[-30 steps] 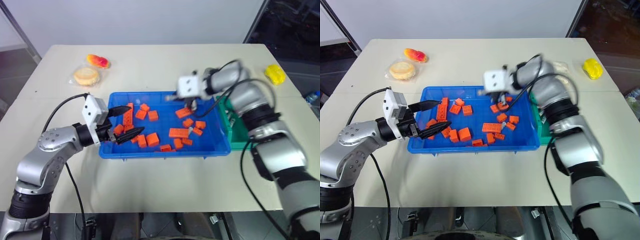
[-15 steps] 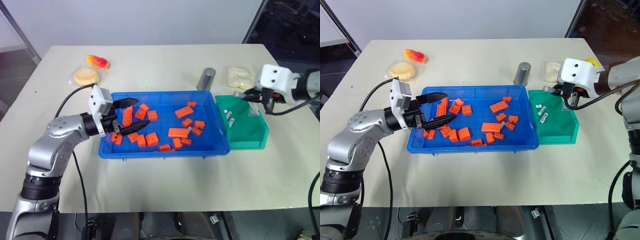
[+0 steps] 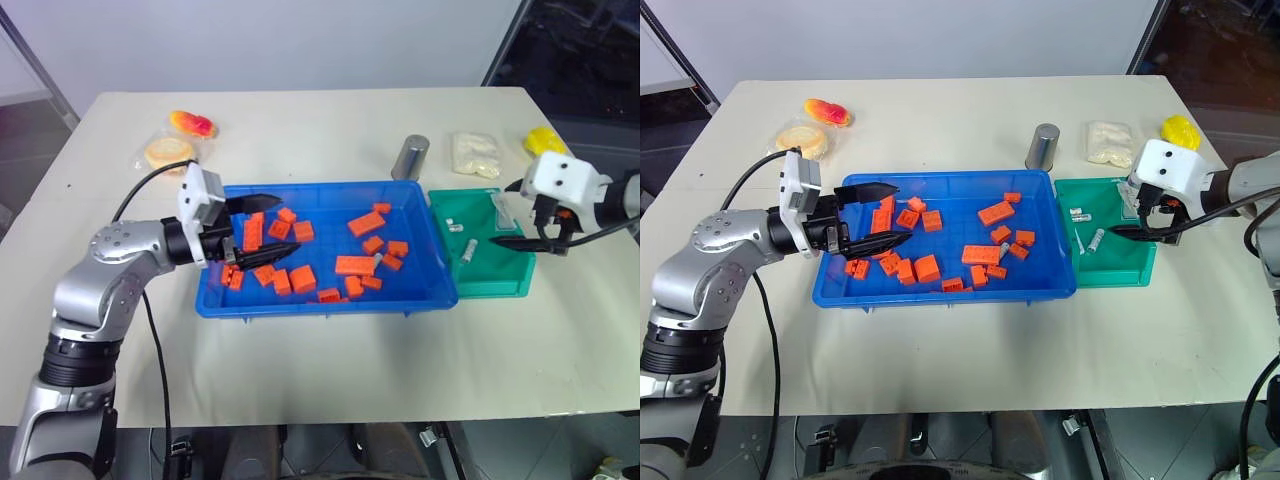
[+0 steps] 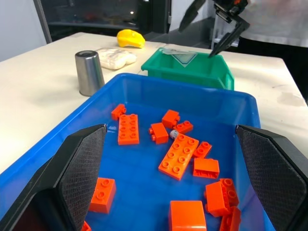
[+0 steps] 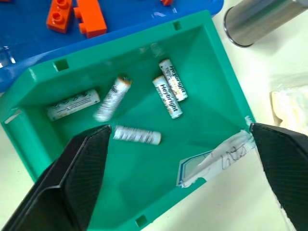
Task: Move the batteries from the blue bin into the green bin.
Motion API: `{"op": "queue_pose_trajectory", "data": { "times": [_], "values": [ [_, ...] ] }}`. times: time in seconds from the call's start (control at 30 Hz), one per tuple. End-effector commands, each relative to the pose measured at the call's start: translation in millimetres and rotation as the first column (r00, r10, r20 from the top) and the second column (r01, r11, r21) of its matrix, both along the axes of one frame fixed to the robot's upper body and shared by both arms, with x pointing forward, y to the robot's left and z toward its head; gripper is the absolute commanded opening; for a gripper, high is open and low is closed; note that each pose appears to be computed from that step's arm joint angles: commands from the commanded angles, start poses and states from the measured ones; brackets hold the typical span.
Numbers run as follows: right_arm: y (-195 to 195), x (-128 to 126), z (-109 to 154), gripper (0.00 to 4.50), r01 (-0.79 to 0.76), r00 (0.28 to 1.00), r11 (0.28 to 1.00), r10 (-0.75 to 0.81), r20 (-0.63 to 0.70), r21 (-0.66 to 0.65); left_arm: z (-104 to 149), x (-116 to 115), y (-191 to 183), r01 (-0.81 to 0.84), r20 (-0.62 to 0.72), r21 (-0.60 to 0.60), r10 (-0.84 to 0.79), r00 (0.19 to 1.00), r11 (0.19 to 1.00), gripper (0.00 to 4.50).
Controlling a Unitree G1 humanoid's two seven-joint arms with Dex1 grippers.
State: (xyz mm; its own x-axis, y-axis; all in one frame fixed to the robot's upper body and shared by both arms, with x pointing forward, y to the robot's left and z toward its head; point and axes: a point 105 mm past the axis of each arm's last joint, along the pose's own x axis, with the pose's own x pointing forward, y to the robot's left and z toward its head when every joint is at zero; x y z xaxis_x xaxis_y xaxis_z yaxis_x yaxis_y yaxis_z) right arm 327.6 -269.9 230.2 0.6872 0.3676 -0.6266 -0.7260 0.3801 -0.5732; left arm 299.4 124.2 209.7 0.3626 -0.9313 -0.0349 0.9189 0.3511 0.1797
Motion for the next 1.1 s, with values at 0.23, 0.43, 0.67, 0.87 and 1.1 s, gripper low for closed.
{"op": "queue_pose_trajectory", "data": {
  "times": [0.23,0.43,0.67,0.87,1.1],
  "values": [
    [109,-1,34,4.46,-0.281,0.958,0.912,0.284,0.033,0.299,15,-3,20,-0.039,0.001,-0.034,0.039,0.999,0.999,4.5],
    [141,0,-5,4.46,-0.342,0.918,0.877,0.389,-0.081,0.336,8,-19,33,-0.043,-0.063,-0.006,0.043,0.997,0.999,4.5],
    [163,2,-35,4.46,-0.355,0.883,0.863,0.435,-0.174,0.36,-2,-27,49,-0.101,-0.062,0.098,0.107,0.992,0.99,4.5],
    [178,4,-59,4.46,-0.356,0.866,0.864,0.448,-0.221,0.356,-2,-29,51,-0.129,-0.051,0.093,0.134,0.99,0.987,4.5],
    [176,15,-80,4.46,-0.332,0.881,0.889,0.412,-0.232,0.316,-4,-27,45,-0.173,-0.044,0.044,0.174,0.984,0.984,4.5]
  ]
}}
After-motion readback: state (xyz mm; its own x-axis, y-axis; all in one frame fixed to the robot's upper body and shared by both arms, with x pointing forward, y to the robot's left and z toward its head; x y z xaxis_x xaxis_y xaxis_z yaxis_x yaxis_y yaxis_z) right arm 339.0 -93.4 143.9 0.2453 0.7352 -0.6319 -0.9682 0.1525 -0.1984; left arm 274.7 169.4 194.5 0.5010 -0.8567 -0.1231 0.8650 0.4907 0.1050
